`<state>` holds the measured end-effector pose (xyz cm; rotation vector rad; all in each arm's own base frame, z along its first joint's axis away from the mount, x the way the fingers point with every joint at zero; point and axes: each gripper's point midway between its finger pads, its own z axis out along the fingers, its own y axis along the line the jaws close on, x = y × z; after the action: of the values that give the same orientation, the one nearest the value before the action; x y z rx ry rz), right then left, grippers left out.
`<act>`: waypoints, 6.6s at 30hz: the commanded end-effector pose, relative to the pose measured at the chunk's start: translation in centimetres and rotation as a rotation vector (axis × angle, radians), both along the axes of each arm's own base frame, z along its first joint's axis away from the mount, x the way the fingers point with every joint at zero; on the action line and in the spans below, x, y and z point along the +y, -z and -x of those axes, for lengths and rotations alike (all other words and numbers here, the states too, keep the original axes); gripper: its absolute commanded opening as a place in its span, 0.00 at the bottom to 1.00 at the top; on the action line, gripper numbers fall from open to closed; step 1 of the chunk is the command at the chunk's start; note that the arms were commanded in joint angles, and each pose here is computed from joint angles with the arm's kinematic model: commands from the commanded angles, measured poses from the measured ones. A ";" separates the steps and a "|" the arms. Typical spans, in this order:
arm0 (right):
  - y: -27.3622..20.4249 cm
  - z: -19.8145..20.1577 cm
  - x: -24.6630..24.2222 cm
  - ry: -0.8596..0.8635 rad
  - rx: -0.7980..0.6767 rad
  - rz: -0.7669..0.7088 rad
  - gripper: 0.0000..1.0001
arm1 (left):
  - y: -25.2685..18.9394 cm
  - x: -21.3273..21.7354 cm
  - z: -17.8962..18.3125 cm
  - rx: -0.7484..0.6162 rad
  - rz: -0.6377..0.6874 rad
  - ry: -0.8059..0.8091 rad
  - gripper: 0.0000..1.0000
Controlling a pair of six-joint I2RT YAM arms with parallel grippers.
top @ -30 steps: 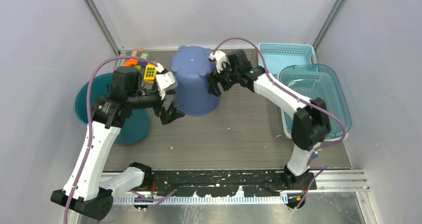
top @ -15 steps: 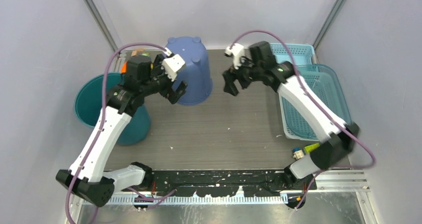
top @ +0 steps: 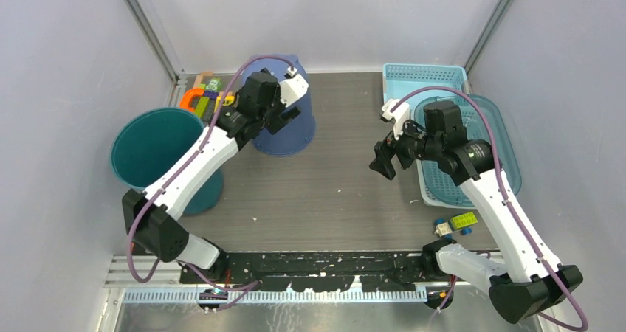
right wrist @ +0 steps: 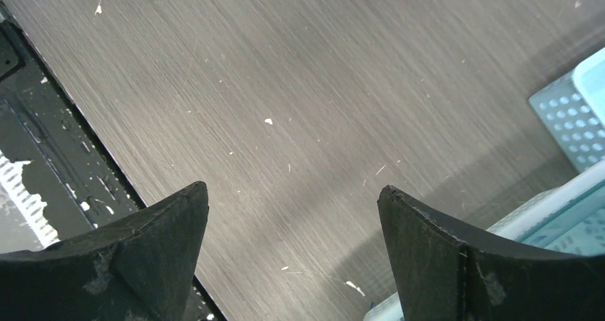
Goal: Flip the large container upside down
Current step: Move the container to the center of the board, then turn the container upside down at the center of the board.
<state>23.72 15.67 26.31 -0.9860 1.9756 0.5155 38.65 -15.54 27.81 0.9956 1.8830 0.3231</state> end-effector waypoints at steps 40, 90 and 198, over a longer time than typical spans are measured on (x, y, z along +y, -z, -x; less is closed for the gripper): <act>-0.4 0.1 -0.1 -0.003 -0.027 -0.156 0.92 | -6.7 2.4 -12.4 -0.330 -0.156 -0.309 0.99; 0.9 0.5 0.4 -0.070 0.008 -0.145 0.95 | 1.6 14.6 18.7 0.276 -0.059 -0.280 0.60; -4.1 9.6 16.7 -0.811 0.092 0.004 0.01 | -3.0 8.5 10.1 0.050 0.654 -0.092 1.00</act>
<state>15.77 30.63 26.87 -1.9281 1.5828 0.8147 28.05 -6.98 29.31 0.5004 1.9559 -0.2590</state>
